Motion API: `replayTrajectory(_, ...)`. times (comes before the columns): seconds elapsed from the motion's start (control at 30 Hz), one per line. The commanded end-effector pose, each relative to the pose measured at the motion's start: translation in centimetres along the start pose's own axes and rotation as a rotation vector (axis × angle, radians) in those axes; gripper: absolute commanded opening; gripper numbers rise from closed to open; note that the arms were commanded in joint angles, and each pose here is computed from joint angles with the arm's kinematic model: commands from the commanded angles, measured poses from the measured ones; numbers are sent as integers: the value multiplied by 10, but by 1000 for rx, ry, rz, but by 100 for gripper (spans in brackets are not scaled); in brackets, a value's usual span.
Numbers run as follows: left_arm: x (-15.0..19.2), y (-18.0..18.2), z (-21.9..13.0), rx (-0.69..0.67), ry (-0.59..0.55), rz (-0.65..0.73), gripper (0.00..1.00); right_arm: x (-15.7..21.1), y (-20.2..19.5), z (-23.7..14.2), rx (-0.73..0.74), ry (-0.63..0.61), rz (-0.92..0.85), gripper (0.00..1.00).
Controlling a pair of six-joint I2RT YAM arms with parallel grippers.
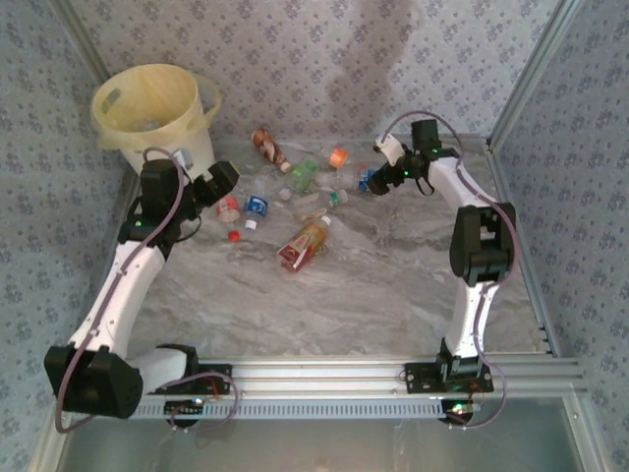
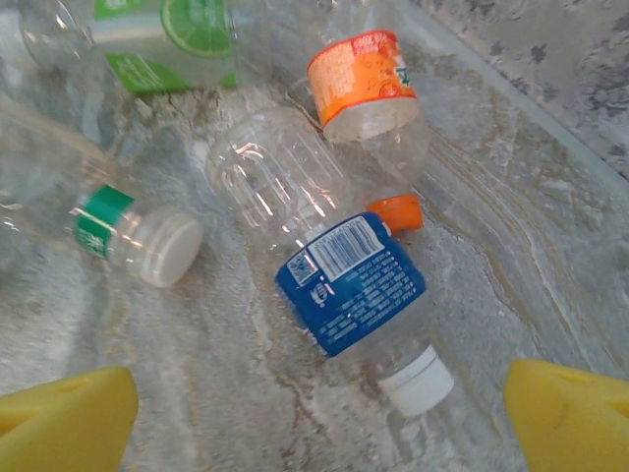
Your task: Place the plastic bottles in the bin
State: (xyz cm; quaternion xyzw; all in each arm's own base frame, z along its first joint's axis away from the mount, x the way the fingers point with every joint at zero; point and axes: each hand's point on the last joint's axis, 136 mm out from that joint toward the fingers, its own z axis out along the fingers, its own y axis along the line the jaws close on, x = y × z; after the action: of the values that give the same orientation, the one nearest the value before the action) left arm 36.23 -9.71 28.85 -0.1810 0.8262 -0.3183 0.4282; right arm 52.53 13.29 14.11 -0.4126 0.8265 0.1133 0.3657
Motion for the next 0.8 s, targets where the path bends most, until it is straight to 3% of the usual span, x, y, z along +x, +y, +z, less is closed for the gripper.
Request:
replayTrajectory(0.0,11,17,-16,-70,12,31,98,26,9,15,-96,117,-81,97)
replayTrajectory(0.57,29,58,-19,-194,63,12,98,38,-18,88,-92,197,-279,93)
replayTrajectory(0.77,30,62,-20,-207,65,11,98,47,-18,98,-97,221,-343,85)
